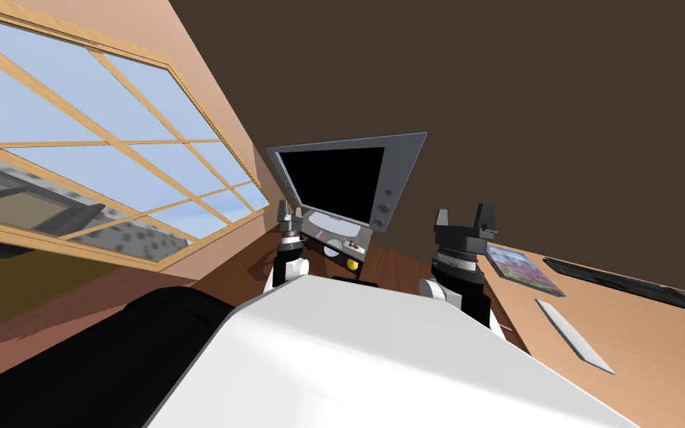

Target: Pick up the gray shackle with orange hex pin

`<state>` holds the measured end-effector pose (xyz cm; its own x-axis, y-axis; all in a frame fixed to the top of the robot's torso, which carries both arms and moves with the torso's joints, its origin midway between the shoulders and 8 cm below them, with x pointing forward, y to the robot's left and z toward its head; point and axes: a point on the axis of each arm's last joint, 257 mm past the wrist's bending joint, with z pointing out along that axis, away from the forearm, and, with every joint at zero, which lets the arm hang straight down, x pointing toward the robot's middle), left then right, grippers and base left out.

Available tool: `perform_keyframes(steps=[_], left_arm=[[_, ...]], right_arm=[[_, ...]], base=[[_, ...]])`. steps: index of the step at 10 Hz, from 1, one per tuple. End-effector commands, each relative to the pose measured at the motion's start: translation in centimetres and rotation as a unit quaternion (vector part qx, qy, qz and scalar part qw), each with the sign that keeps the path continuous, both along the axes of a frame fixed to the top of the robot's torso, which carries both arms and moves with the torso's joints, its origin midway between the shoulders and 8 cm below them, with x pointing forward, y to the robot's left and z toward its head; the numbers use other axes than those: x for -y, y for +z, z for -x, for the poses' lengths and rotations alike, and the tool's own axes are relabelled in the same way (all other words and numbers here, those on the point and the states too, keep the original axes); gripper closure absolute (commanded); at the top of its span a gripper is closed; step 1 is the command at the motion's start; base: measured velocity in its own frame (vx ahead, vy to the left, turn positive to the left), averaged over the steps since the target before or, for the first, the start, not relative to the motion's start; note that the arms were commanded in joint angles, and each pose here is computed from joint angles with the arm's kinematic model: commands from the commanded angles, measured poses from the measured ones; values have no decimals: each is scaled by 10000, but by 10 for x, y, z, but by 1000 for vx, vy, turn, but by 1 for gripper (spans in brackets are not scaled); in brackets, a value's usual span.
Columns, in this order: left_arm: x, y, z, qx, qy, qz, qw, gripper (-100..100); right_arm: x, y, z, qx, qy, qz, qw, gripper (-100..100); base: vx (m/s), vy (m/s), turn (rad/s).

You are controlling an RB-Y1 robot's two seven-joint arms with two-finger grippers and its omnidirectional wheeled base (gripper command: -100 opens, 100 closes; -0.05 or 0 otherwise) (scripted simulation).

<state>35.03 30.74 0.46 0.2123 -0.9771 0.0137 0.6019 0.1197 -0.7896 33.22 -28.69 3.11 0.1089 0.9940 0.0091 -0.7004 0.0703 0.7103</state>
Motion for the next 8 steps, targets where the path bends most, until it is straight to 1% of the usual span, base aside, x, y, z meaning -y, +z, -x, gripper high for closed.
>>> perform_keyframes(steps=[1,4,6,7,8], left_arm=[[4,-6,-8,-159,-104,-128,9997,-100],[8,-22,-26,-518,-248,-279,9980,-100],[10,-37,-41,-831,-323,-342,9954,-100],[10,-38,-42,-845,-323,-340,9953,-100],[11,-48,-50,-1030,-353,-359,9934,-100]], right_arm=[[0,0,0,0,0,0,10000,0],[0,0,0,0,0,-1,10000,0],[0,0,0,0,0,-1,10000,0],[0,0,0,0,0,-1,10000,0],[0,0,0,0,0,-1,10000,0]], base=[[-3,-26,4],[-15,-48,6],[-30,-71,4],[-11,-52,6],[-2,-39,-1]])
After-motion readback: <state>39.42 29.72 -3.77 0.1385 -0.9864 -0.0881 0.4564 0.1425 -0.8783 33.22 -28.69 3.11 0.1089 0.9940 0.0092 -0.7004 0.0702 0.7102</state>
